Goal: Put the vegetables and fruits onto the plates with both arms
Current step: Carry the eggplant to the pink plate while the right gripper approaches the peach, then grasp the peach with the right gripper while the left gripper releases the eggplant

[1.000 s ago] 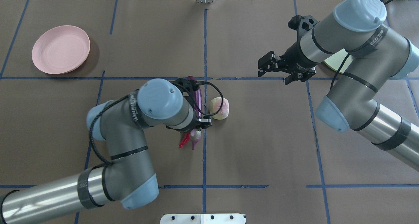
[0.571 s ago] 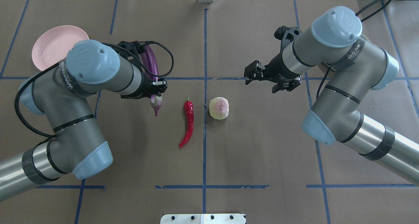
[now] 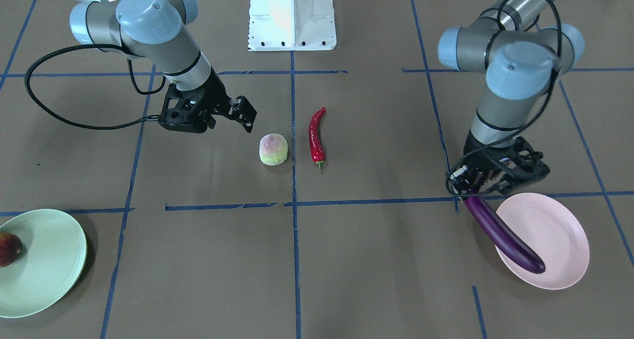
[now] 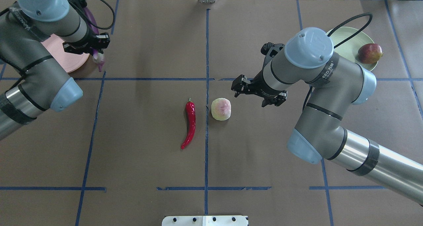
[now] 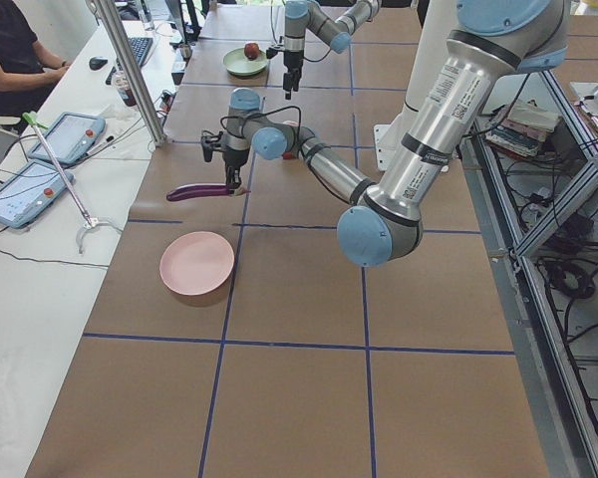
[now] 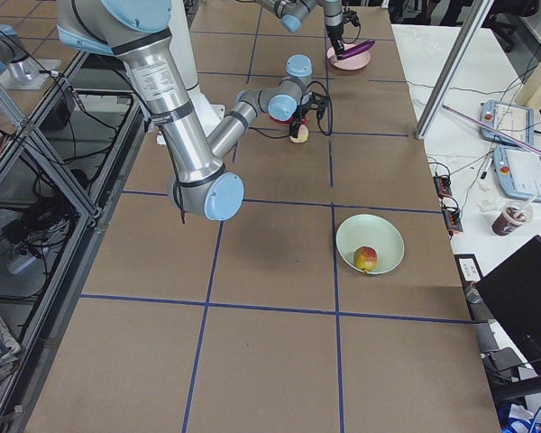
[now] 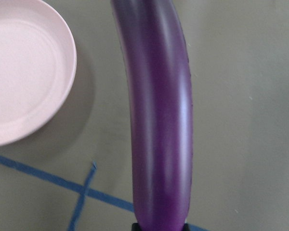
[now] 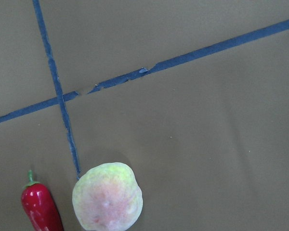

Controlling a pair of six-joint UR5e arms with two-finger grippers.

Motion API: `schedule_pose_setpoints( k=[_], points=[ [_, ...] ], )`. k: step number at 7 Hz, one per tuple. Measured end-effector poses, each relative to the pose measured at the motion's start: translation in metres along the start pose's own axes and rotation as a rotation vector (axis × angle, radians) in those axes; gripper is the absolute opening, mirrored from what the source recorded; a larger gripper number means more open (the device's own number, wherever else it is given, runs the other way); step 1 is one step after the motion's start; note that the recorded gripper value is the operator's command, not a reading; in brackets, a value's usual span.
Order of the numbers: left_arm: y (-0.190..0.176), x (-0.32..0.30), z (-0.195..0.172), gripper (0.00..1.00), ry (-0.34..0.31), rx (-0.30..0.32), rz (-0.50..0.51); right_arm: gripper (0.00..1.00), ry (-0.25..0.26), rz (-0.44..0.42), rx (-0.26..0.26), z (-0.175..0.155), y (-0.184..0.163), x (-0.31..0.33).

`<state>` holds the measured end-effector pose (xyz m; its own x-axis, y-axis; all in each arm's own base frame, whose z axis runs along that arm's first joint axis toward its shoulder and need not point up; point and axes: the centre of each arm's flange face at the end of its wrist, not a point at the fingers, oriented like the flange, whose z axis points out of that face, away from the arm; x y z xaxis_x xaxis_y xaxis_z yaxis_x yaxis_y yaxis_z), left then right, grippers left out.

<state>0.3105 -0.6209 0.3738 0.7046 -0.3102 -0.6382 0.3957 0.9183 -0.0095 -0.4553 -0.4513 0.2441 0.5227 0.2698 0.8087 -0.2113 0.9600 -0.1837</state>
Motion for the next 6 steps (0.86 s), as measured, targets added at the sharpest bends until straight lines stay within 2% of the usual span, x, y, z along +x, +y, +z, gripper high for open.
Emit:
schedule_pose_setpoints(
  k=[2,3,4,6],
  points=[
    [-0.053,-0.064,0.052,0.09,-0.041,-0.057,0.078,1.00,0.036,-0.007,0.015,0.013,0.014,-0.005],
    [-0.066,-0.087,0.073,0.30,-0.057,-0.070,0.116,1.00,0.061,-0.008,0.025,0.018,0.020,-0.013],
    [-0.076,-0.104,0.084,0.99,-0.071,-0.076,0.148,1.00,0.094,-0.007,0.041,0.026,0.024,-0.027],
    [-0.084,-0.120,0.090,1.00,-0.081,-0.079,0.164,1.00,0.133,-0.006,0.061,0.043,0.024,-0.048]
  ],
)
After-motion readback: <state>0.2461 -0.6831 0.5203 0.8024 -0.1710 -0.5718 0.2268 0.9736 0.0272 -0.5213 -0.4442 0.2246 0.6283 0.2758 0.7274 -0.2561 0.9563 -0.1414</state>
